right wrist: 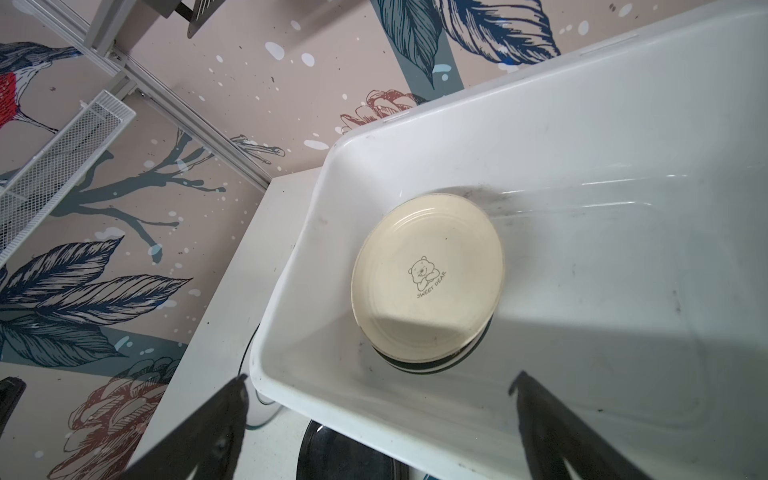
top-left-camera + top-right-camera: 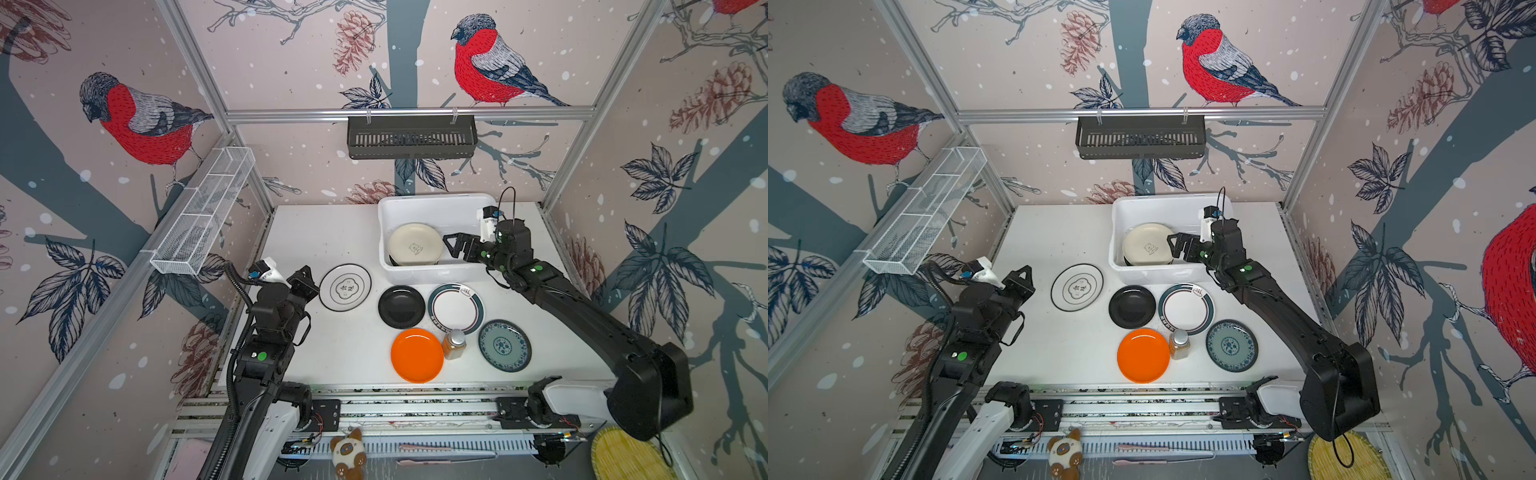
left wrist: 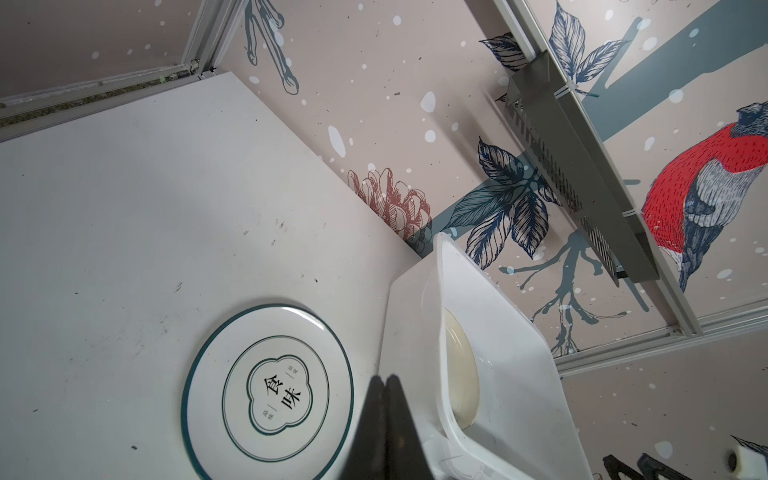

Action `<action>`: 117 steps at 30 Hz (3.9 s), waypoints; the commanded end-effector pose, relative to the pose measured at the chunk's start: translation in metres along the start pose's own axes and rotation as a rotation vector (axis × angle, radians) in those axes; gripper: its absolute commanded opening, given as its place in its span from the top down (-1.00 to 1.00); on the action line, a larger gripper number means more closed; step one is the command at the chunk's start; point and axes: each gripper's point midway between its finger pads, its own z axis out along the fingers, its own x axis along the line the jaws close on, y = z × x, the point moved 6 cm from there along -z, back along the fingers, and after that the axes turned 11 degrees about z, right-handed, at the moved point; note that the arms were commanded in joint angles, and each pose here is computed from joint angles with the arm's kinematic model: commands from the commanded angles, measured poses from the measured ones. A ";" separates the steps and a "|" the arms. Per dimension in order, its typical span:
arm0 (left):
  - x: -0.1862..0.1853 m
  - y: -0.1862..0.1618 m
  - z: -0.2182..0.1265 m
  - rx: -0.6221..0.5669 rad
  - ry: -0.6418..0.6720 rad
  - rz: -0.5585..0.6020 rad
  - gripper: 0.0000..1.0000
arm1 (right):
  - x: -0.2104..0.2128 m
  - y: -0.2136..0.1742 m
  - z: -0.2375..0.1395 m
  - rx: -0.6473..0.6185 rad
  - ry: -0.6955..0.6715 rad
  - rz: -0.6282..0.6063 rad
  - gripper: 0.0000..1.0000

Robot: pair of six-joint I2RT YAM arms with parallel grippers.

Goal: Place the plates into the plastic bin on the countertop

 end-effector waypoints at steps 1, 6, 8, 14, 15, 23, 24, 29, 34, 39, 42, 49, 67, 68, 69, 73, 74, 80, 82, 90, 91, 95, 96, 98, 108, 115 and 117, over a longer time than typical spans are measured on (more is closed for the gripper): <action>0.002 -0.004 0.004 0.027 0.018 0.035 1.00 | 0.007 0.000 0.002 0.020 0.047 -0.002 -0.99; 0.033 -0.036 0.029 0.142 0.180 0.038 0.30 | 0.006 0.000 0.004 0.022 0.038 0.001 -0.99; 0.043 -0.049 0.040 0.183 0.212 0.031 -0.42 | 0.008 0.003 0.003 0.013 0.047 -0.003 -0.99; 0.070 -0.078 0.065 0.277 0.243 -0.031 -0.92 | 0.009 0.004 0.001 0.017 0.033 -0.021 -0.99; 0.075 -0.083 0.067 0.291 0.233 -0.060 -0.93 | 0.008 0.004 0.000 0.017 0.025 -0.026 -0.99; 0.098 -0.107 0.070 0.287 0.113 -0.153 -0.53 | -0.001 0.003 -0.009 -0.006 -0.018 -0.030 -0.99; 0.099 -0.110 0.070 0.284 0.084 -0.172 -0.39 | -0.002 0.003 -0.009 -0.011 -0.023 -0.029 -0.99; 0.101 -0.120 0.072 0.299 0.017 -0.208 -0.04 | -0.005 0.006 -0.011 -0.023 -0.033 -0.020 -0.99; 0.110 -0.130 0.074 0.323 0.044 -0.217 -0.01 | -0.006 0.006 -0.010 -0.020 -0.036 -0.006 -0.99; 0.122 -0.145 0.072 0.380 0.094 -0.243 0.01 | -0.006 0.006 -0.013 -0.024 -0.043 -0.004 -0.99; 0.123 -0.145 0.071 0.385 0.104 -0.235 0.01 | -0.006 0.007 -0.015 -0.034 -0.051 -0.004 -0.99; 0.128 -0.151 0.072 0.375 0.102 -0.251 0.08 | -0.008 0.006 -0.014 -0.030 -0.054 0.003 -0.99; 0.132 -0.176 0.098 0.508 0.019 -0.356 0.73 | -0.013 0.007 -0.016 -0.042 -0.084 0.002 -0.99; 0.133 -0.178 0.099 0.516 0.023 -0.359 0.75 | -0.014 0.007 -0.016 -0.044 -0.086 0.002 -0.99; 0.134 -0.179 0.100 0.520 0.023 -0.360 0.76 | -0.014 0.007 -0.016 -0.044 -0.087 0.003 -0.99; 0.136 -0.178 0.103 0.520 0.029 -0.359 0.80 | -0.015 0.007 -0.016 -0.045 -0.089 0.003 -0.99; 0.137 -0.176 0.104 0.511 0.031 -0.360 0.80 | -0.015 0.007 -0.015 -0.047 -0.089 0.005 -0.99; 0.130 -0.159 0.108 0.484 0.000 -0.334 1.00 | -0.016 0.007 -0.015 -0.046 -0.087 0.011 -0.99; 0.127 -0.152 0.107 0.471 0.000 -0.314 1.00 | -0.017 0.007 -0.014 -0.043 -0.089 0.015 -0.99; 0.113 -0.103 0.097 0.346 0.035 -0.214 1.00 | -0.016 0.005 -0.014 -0.037 -0.077 0.029 -0.99; 0.107 -0.093 0.096 0.324 0.020 -0.194 1.00 | -0.015 0.005 -0.014 -0.037 -0.074 0.031 -0.99; 0.084 -0.058 0.088 0.228 -0.034 -0.170 1.00 | -0.011 0.004 -0.014 -0.030 -0.035 0.043 -0.99; 0.079 -0.051 0.086 0.204 -0.049 -0.170 1.00 | -0.009 0.003 -0.013 -0.025 -0.018 0.044 -0.99; 0.068 -0.036 0.080 0.135 -0.102 -0.160 1.00 | -0.004 0.002 -0.012 -0.013 0.022 0.053 -0.99; 0.007 0.017 0.071 0.005 -0.327 -0.166 1.00 | 0.051 -0.020 0.010 0.073 0.196 -0.010 -0.99; -0.051 0.008 0.086 0.047 -0.476 -0.111 1.00 | 0.075 -0.034 0.036 0.102 0.266 0.000 -1.00; -0.063 0.003 0.092 0.069 -0.499 -0.105 1.00 | 0.077 -0.035 0.040 0.102 0.280 0.013 -0.99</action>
